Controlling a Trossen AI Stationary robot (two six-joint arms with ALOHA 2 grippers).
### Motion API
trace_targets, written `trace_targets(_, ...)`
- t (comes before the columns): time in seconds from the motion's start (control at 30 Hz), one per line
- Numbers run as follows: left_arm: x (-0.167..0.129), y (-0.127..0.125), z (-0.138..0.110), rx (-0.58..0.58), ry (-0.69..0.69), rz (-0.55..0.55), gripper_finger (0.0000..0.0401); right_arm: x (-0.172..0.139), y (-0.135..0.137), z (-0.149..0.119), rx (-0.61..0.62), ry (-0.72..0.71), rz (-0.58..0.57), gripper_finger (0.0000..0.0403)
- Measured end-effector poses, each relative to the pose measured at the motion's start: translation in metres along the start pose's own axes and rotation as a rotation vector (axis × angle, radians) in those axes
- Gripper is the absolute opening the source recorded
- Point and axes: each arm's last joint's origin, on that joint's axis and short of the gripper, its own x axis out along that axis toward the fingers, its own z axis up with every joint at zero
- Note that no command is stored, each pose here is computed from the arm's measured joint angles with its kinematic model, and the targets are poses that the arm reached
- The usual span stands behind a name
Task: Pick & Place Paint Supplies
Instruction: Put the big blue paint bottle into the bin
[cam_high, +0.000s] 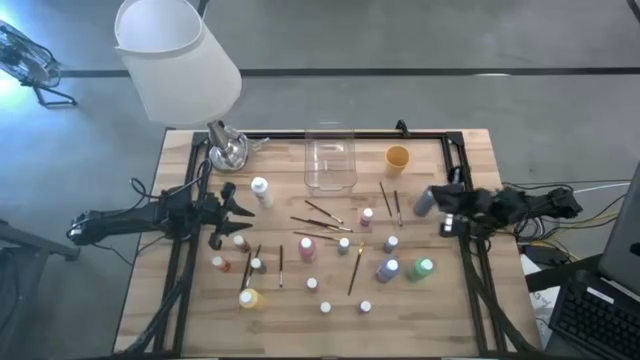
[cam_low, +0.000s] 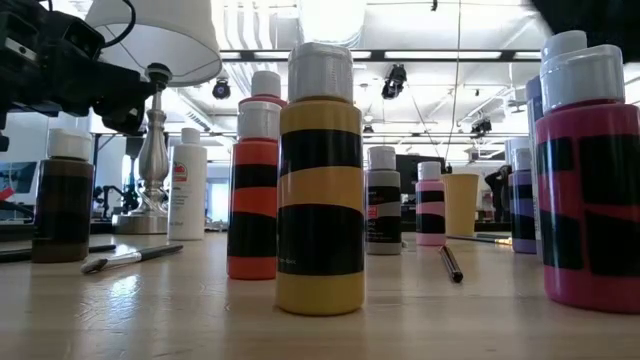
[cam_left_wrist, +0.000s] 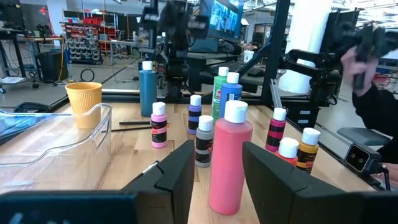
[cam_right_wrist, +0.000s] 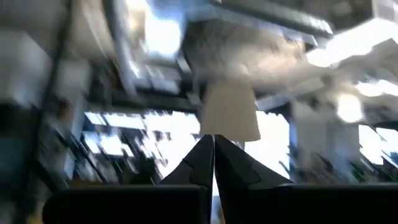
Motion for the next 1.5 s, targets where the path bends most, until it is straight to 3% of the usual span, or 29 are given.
trace_targets(0.1,0.000,0.000,0.000,0.000,0.000,0.000,0.0140,0.005,-0.002,0.026,0.004,-0.152,0.104,0.0008)
trace_targets(0.23,0.000,0.000,0.000,0.000,0.000,0.000,0.0140,0.019,-0.010,0.068,-0.006,-0.130,0.092,0.0008)
trace_targets(0.37,0.000,0.000,0.000,0.000,0.000,0.000,0.0140,0.040,-0.017,0.104,-0.030,0.021,0.035,0.0008)
trace_targets(0.57,0.000,0.000,0.000,0.000,0.000,-0.001,0.0140,0.077,-0.020,0.135,-0.026,0.426,-0.055,0.0008)
trace_targets(0.77,0.000,0.000,0.000,0.000,0.000,-0.001,0.0140,0.104,-0.017,0.139,0.001,0.826,-0.221,0.0016)
trace_targets(0.97,0.000,0.000,0.000,0.000,-0.001,0.000,0.0140,0.118,-0.011,0.134,0.056,1.140,-0.370,0.0065)
trace_targets(1.17,0.000,0.000,0.000,0.000,0.000,-0.001,0.0140,0.134,-0.005,0.131,0.052,1.286,-0.442,0.0134)
trace_targets(1.3,0.000,0.000,0.000,0.000,0.000,0.000,0.0140,0.140,0.000,0.129,0.108,1.366,-0.410,0.0175)
trace_targets(1.5,0.000,0.000,0.000,0.000,0.000,0.000,0.0140,0.139,0.003,0.128,0.217,1.460,-0.388,0.0204)
